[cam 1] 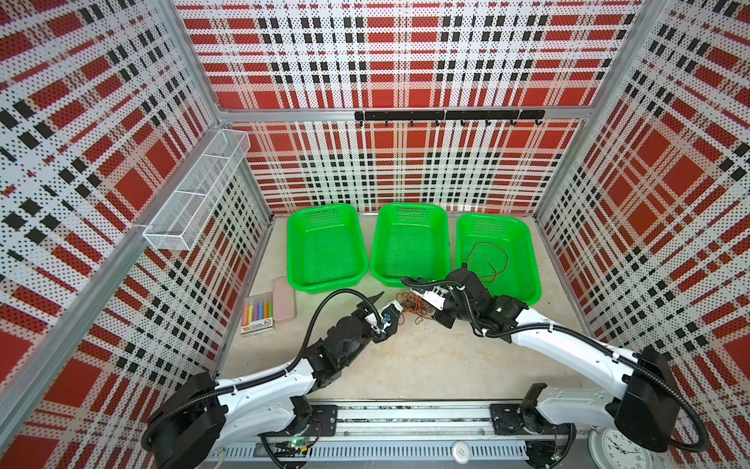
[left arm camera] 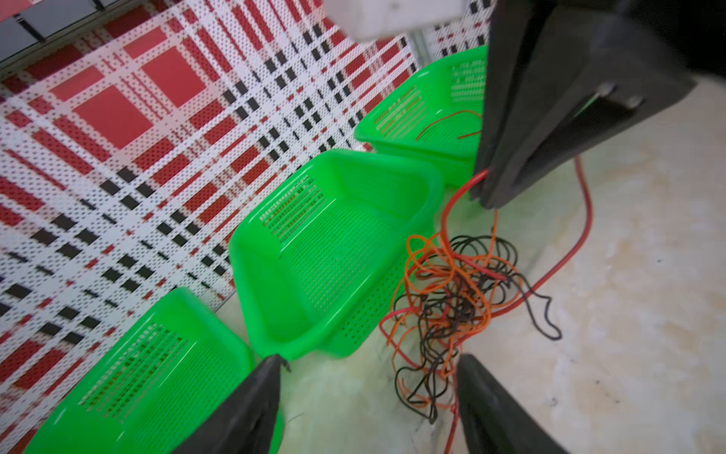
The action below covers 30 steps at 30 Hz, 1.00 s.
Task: Untangle and sort cables by color
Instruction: Untie the cable.
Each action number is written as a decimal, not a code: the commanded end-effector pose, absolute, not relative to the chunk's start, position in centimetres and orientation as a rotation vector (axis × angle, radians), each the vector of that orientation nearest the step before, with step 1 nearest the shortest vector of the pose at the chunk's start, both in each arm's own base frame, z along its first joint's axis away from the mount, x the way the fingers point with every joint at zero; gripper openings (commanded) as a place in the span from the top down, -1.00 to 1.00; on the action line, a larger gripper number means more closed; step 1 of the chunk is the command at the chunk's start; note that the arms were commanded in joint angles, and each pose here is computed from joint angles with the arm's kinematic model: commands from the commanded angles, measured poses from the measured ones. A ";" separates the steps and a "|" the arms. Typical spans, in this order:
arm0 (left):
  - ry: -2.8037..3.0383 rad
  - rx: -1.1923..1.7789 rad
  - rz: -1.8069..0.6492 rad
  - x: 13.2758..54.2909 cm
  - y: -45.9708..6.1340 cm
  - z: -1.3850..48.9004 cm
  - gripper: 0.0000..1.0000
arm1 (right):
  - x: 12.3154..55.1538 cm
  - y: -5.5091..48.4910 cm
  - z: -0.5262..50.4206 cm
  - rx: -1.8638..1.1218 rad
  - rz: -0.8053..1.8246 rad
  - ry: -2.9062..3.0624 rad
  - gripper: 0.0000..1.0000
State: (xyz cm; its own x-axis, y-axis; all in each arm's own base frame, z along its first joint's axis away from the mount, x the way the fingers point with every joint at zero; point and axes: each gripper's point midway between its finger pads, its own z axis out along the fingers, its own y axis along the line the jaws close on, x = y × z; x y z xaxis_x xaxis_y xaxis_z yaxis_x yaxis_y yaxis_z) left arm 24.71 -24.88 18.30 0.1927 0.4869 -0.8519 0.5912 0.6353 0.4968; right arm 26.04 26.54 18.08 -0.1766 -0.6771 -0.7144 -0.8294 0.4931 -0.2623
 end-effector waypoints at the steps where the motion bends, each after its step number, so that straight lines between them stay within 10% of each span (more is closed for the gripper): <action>1: 1.344 0.983 -0.193 23.6 -27.3 20.3 -0.32 | 25.5 27.1 21.4 -1.272 0.263 1.806 1.00; 25: 1.394 0.724 -0.406 25.0 -30.3 19.8 0.06 | 24.8 29.1 25.8 -1.216 0.438 1.722 1.00; 30: 1.415 0.690 -0.413 25.7 -30.5 19.2 0.52 | 24.7 29.0 26.9 -1.199 0.440 1.702 1.00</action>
State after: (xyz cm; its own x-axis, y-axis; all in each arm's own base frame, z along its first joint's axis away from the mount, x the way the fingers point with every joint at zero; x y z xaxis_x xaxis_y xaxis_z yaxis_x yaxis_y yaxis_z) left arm 25.18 -30.15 17.11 0.1129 0.2209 -0.9687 0.6616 0.7107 0.2392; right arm 25.12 28.77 24.35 -0.0864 -0.5604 -0.8237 -0.8651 0.4522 -0.2169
